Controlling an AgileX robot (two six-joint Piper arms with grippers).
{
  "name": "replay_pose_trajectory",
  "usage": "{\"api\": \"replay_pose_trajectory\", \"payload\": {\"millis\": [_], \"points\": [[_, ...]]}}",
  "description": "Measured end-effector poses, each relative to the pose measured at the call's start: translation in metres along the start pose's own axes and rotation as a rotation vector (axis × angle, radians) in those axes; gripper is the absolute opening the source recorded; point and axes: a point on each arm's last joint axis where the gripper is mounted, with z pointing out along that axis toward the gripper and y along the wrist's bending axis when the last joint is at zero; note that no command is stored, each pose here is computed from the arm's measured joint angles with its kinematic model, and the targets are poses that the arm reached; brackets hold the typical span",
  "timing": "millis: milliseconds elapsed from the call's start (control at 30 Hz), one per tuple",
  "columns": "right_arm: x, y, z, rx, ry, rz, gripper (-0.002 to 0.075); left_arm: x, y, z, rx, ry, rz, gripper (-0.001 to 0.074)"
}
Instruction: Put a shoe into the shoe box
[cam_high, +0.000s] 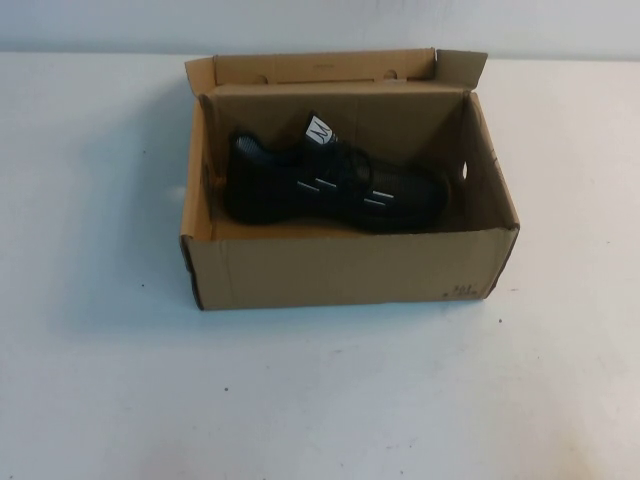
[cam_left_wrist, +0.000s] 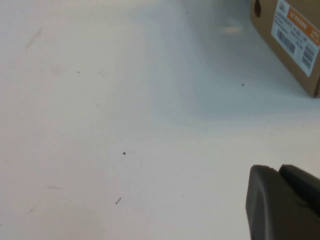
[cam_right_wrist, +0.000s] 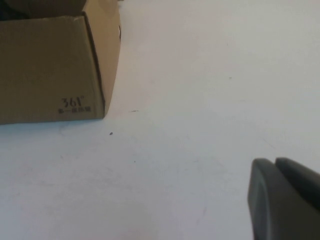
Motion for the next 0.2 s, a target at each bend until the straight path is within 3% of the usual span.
{"api": "replay_pose_trajectory", "payload": {"millis": [200], "points": [[0.0, 0.0001, 0.0, -0.001, 0.0, 0.002, -0.0016, 0.0, 0.0, 0.0, 0.0, 0.0, 0.0, -0.0001]]}}
